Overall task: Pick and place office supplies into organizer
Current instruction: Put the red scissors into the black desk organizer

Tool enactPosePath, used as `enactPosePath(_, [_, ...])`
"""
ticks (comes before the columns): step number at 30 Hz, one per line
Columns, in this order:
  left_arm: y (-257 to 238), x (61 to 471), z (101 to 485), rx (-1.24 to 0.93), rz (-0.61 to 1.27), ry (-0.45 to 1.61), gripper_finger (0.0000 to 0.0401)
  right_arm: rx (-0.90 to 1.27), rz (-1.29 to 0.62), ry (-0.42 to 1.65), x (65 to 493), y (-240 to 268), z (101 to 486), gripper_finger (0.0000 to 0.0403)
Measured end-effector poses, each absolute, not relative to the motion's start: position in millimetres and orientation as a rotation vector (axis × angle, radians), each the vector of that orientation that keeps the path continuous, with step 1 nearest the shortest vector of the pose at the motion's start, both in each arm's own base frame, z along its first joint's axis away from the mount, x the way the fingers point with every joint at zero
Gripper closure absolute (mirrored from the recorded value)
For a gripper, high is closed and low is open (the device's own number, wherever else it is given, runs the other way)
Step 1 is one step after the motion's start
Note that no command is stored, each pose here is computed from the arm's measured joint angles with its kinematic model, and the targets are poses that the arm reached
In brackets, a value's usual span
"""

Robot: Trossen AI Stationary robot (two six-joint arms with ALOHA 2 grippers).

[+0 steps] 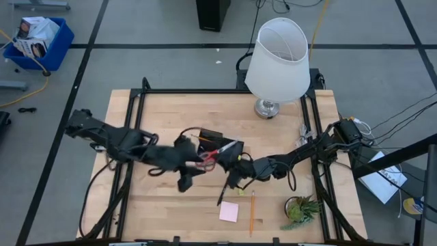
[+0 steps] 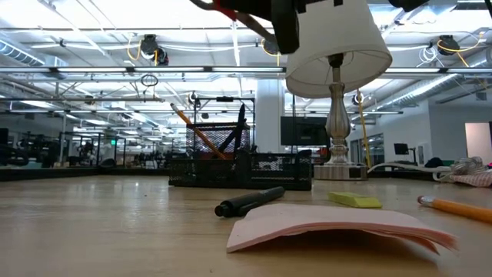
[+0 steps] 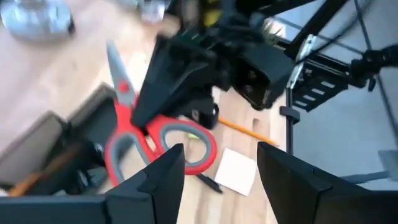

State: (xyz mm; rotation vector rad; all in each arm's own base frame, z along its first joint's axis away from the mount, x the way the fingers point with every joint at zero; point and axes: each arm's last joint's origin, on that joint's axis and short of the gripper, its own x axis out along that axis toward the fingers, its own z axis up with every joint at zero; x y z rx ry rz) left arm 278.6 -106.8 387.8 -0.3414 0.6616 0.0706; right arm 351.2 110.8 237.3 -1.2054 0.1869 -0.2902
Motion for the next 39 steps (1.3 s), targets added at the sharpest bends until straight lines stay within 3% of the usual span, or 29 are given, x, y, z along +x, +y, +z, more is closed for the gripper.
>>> enactPosePath(7, [-141.7, 258.6, 381.8, -0.076, 0.084, 0.524, 0.0205, -0.914, -0.131, 0.039, 356.4, 105.0, 238.2, 0.0371])
enactPosePath(19, [-146.0, 204.1, 319.5, -0.032, -0.095, 0.266, 0.0203, -0.635, 0.088, -0.2, 358.8, 84.8, 248.2, 0.0371])
enactPosePath(26, [-136.7, 161.1, 283.7, 0.08, -0.229, 0.157, 0.0203, -0.485, 0.019, -0.331, 351.2, 44.9, 248.0, 0.0365])
enactPosePath(34, [-126.2, 151.0, 262.4, 0.001, -0.208, 0.08, 0.0203, -0.3, 0.008, -0.336, 342.9, -6.7, 233.7, 0.0372])
enactPosePath(37, [-125.2, 150.9, 260.3, 0.03, -0.173, 0.071, 0.0203, -0.202, 0.107, -0.329, 343.2, -19.7, 230.0, 0.0368])
enactPosePath(39, [-120.8, 151.6, 262.2, 0.001, -0.043, 0.054, 0.0203, -0.141, 0.194, -0.322, 342.7, -22.3, 228.3, 0.0367])
